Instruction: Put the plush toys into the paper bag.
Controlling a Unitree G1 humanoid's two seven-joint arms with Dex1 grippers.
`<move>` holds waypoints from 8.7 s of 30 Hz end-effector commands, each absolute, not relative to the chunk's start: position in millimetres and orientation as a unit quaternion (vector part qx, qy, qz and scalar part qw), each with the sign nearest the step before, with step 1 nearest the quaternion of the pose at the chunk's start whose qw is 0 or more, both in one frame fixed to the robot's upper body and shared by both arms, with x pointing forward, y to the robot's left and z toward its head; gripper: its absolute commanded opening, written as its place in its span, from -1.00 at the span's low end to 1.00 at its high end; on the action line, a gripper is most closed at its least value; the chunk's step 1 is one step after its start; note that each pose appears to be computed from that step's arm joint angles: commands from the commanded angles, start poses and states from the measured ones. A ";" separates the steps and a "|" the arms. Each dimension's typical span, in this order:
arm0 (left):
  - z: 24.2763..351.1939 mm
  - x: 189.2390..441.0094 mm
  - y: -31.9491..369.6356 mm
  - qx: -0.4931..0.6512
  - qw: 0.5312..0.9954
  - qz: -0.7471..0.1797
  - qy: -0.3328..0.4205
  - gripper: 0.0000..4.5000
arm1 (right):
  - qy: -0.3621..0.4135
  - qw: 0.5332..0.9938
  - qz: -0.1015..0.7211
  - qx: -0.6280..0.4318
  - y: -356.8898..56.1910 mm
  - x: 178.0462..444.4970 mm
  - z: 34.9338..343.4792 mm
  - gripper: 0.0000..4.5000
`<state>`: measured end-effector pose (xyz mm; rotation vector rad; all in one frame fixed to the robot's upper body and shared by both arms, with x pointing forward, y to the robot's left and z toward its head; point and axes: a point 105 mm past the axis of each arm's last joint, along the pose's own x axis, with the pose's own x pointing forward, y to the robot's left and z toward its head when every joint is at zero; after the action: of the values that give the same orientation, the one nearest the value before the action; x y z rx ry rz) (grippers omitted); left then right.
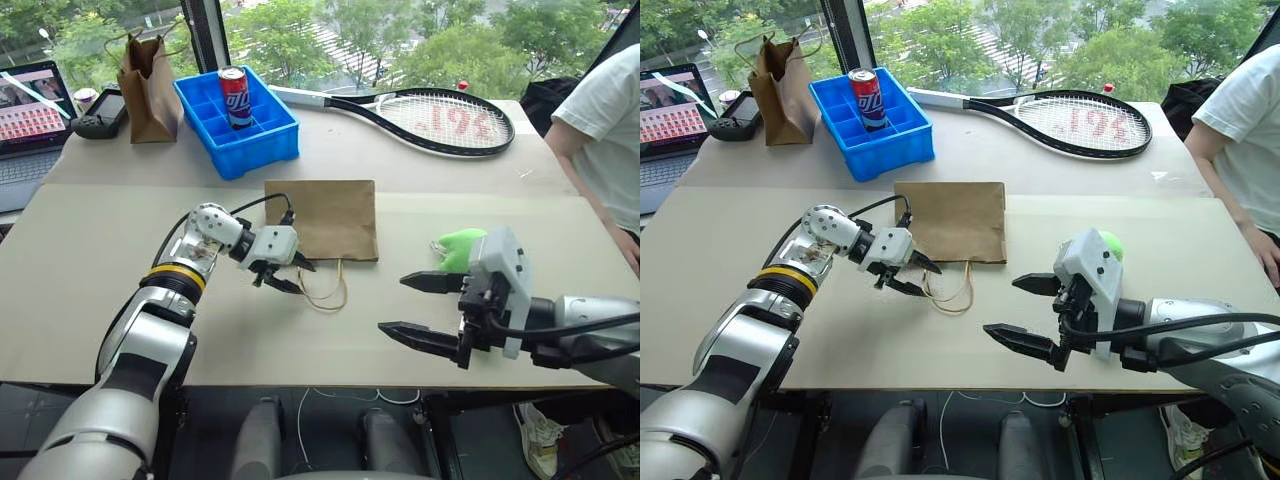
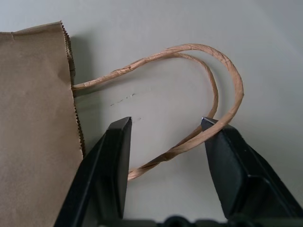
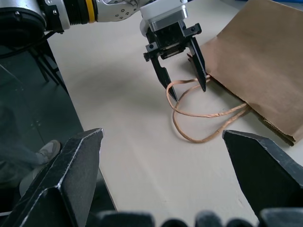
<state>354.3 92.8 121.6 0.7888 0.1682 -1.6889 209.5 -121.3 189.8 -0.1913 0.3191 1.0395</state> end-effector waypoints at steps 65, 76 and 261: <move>307.0 307.9 42.6 0.169 0.695 -0.689 -0.116 -1.00 | 0.028 0.935 0.346 -0.074 -76.3 323.4 123.4 -0.96; 281.5 300.3 32.9 0.154 0.702 -0.691 -0.081 -1.00 | -0.024 0.915 0.399 -0.052 -107.7 286.8 192.2 0.21; 269.7 311.2 21.8 0.134 0.734 -0.664 -0.047 -1.00 | 0.165 0.842 0.464 -0.219 -136.2 276.8 138.9 0.98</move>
<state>313.9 22.4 252.1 0.2632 -0.0264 -1.4590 279.5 -144.9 135.6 -0.4153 0.4062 0.9458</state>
